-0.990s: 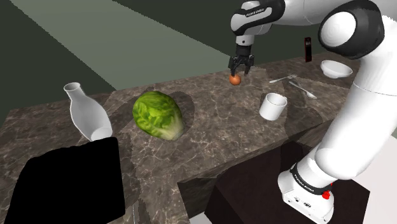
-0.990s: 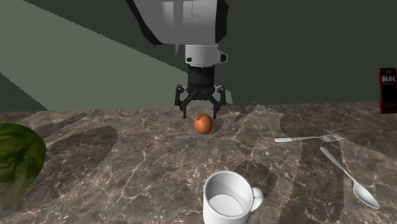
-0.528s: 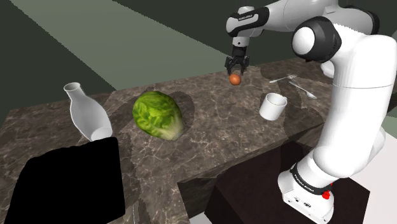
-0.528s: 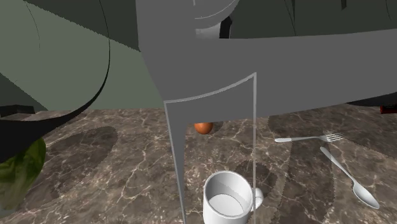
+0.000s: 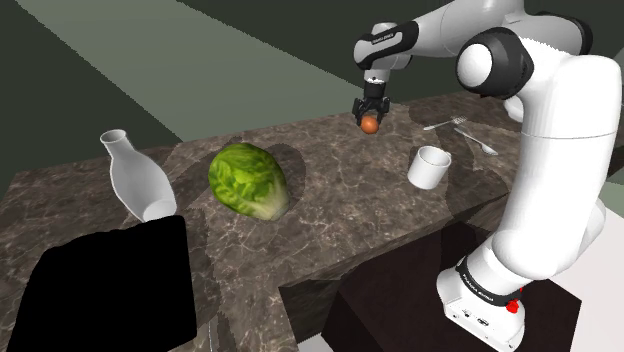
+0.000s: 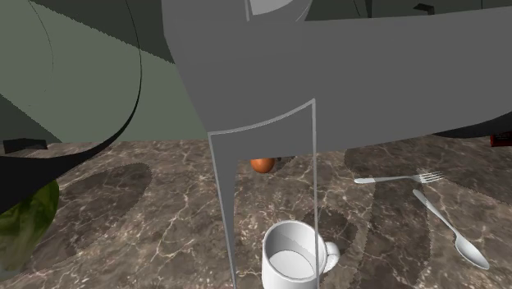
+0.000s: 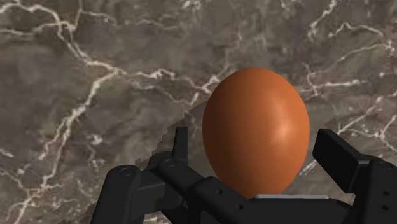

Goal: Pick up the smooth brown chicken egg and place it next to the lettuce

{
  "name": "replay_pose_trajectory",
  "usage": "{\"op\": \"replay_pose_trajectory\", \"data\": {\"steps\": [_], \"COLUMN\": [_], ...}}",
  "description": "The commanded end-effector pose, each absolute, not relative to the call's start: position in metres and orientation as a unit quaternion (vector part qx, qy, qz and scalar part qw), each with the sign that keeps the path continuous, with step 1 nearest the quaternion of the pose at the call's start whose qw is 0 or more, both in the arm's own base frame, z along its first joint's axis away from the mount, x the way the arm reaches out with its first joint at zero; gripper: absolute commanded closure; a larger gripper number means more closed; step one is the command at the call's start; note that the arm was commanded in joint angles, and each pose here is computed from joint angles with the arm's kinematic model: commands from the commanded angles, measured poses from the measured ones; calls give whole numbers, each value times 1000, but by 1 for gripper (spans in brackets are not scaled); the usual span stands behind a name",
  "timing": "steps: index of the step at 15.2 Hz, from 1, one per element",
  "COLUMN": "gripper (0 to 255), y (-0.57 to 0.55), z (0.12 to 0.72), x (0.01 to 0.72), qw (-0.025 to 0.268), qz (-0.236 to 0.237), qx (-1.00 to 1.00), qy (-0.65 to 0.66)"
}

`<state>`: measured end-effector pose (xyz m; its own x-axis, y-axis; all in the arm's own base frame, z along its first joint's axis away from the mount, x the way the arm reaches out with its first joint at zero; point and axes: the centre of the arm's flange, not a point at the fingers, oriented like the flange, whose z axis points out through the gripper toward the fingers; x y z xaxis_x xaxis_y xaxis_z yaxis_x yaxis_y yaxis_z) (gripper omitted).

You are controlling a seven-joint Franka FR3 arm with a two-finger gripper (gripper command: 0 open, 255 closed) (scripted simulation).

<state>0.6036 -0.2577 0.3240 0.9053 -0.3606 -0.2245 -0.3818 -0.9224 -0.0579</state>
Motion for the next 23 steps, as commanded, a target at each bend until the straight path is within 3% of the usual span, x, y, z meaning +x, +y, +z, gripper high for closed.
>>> {"op": "replay_pose_trajectory", "data": {"steps": [1,5,6,15,23], "gripper": [0,0,255,255,255], "y": [-258,-258,-258,-258,-258], "z": [323,323,323,323,366], "x": [603,603,603,603,603], "qw": [50,50,50,50,50], "qz": [105,105,105,105,105], "qx": [-975,-975,-975,-975,-975], "qy": [190,190,190,190,190]}}
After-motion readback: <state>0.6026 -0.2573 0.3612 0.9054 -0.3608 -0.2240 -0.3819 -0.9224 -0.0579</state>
